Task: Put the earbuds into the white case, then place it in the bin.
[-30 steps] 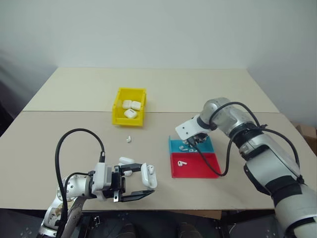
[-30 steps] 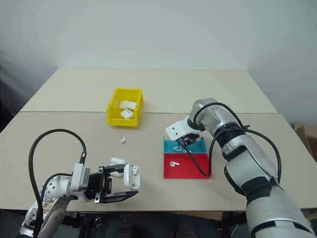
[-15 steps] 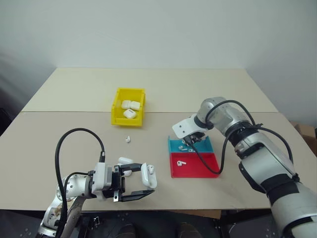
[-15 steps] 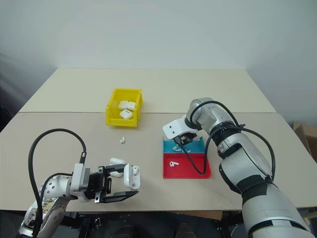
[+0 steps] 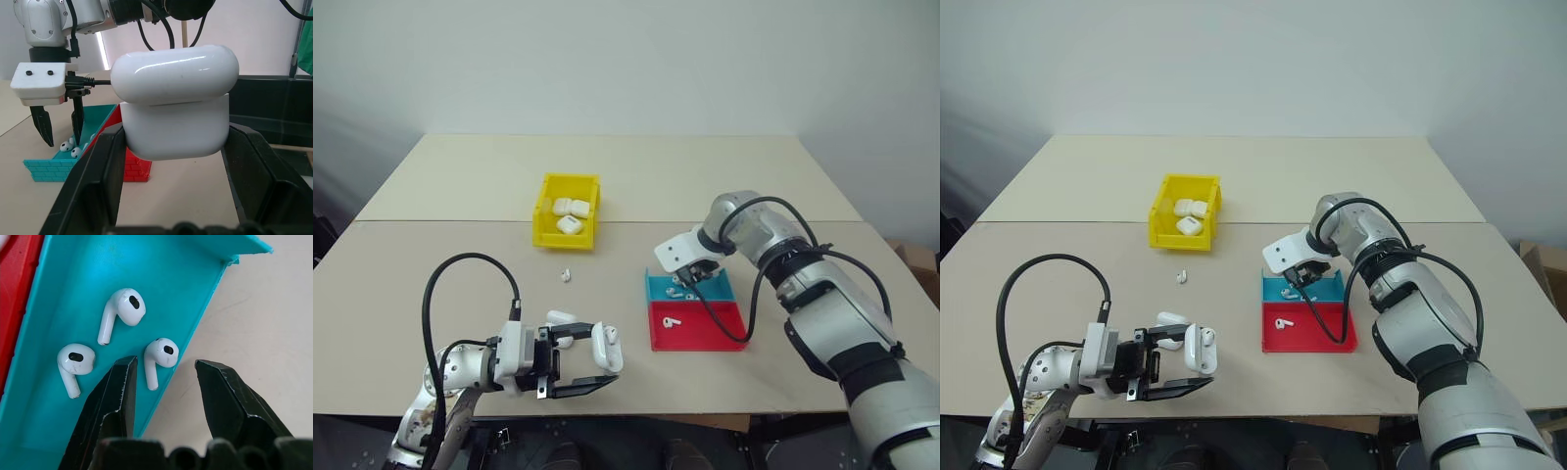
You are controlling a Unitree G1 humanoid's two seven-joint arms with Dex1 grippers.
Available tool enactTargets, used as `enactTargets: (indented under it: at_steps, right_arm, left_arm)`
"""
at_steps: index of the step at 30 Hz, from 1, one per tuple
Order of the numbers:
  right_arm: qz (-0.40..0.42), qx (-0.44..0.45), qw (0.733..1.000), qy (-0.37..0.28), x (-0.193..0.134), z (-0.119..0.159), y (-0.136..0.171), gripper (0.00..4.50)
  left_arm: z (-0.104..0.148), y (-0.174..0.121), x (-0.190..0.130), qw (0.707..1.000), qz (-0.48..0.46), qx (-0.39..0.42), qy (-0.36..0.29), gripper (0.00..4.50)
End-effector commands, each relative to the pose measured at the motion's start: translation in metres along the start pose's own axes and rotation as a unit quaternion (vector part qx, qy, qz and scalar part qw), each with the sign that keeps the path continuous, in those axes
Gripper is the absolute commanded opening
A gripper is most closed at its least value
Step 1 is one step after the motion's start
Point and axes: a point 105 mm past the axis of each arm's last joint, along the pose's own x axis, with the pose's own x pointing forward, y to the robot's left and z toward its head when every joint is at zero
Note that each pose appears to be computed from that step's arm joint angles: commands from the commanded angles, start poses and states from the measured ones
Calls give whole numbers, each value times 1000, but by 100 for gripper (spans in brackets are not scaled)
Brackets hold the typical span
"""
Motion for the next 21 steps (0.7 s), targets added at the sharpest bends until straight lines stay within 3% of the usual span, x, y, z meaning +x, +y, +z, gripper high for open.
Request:
enactTargets:
  at_steps: [1, 5, 21]
  right_arm:
    - [-17, -17, 1000, -6, -8, 6, -7, 231]
    - [-13, -18, 1000, -15, -8, 8, -6, 179]
    - [-5, -39, 999, -10, -2, 8, 0, 179]
  left_arm:
    - [9, 0, 2, 1000, -6, 27, -6, 276]
    - [9, -1, 2, 1000, -6, 27, -6, 276]
    - [9, 1, 2, 1000, -7, 28, -4, 276]
